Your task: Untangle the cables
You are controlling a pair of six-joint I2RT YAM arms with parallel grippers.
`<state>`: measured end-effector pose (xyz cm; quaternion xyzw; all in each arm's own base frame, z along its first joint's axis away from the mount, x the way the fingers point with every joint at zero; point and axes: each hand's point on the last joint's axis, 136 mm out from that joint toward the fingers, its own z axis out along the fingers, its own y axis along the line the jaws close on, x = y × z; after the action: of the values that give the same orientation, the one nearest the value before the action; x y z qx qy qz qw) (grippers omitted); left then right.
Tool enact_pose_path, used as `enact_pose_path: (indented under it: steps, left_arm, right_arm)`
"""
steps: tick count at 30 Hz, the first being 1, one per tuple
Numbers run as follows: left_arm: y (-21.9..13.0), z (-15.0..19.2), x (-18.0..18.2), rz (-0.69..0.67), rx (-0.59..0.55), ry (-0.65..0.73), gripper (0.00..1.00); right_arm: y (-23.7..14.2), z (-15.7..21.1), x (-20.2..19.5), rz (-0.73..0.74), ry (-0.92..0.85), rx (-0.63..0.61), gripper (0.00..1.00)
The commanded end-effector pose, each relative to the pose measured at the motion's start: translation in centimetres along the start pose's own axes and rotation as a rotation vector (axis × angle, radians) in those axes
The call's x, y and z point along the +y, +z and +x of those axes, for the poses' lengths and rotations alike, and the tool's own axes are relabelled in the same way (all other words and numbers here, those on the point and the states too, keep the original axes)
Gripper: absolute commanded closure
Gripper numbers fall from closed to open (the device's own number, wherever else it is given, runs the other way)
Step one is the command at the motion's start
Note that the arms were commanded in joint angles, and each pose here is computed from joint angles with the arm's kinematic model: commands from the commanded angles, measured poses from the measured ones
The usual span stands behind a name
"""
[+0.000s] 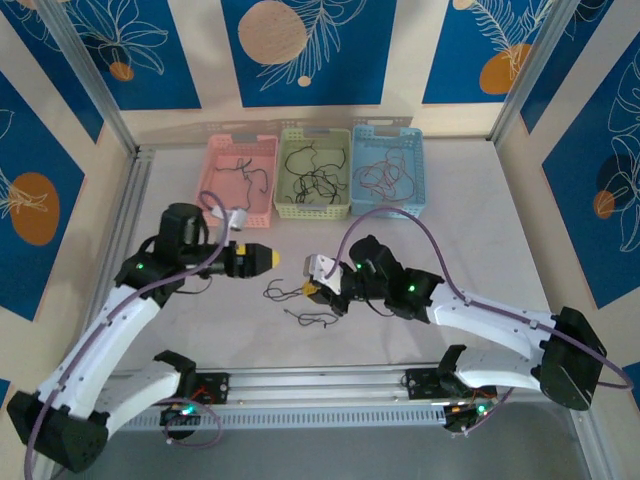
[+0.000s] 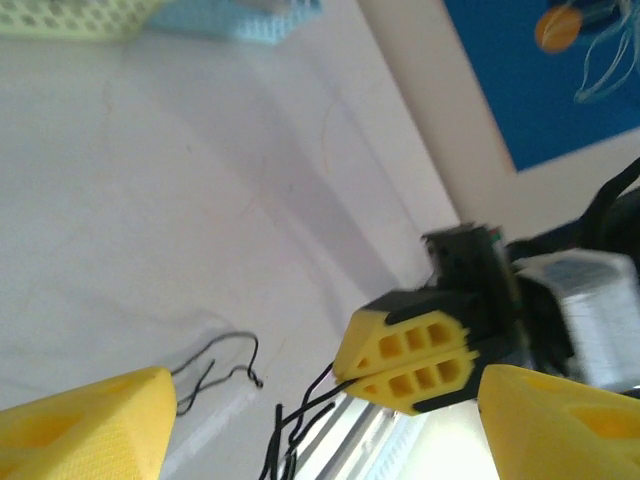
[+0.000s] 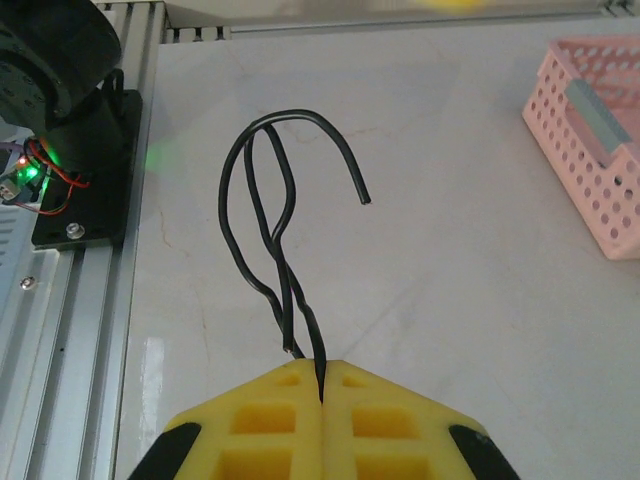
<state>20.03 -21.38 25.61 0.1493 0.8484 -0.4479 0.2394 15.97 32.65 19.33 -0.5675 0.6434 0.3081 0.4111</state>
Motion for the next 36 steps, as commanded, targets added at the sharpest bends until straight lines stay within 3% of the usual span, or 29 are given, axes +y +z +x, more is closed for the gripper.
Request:
enact_pose_path:
  steps: [1,7,20,25,27,29,36]
  left_arm:
    - [1.3,2.8,-0.3,-0.021,0.138,0.066,0.23]
    - [2.7,4.1,0.4,-0.061,0.201,0.083,0.32]
    - [3.6,4.6,0.4,-0.038,0.213,0.075,0.7]
    - [4.0,4.5,0.3,-0.03,0.21,0.074,0.7]
    - [4.1,4.6,0.4,-0.028,0.214,0.07,0.6]
    - [4.2,4.7,0.3,-0.025,0.218,0.07,0.59]
    - [3.9,4.4,0.5,-0.045,0.2,0.082,0.89]
  right_arm:
    - [-0.8,-1.7,0.5,-0.014,-0.059,-0.041,1.0]
    - [-0.9,-1.6,0.7,-0.012,-0.067,-0.035,1.0]
    - [-0.8,-1.2,0.3,0.011,-0.062,-0.028,1.0]
    - [-0.8,-1.0,0.0,0.024,-0.059,-0.022,1.0]
    - [-0.8,-0.9,0.0,0.027,-0.056,-0.019,1.0]
    - [-0.9,-0.9,-0.1,0.029,-0.055,-0.019,1.0]
    - [-0.9,-0.8,-0.1,0.028,-0.051,-0.019,1.0]
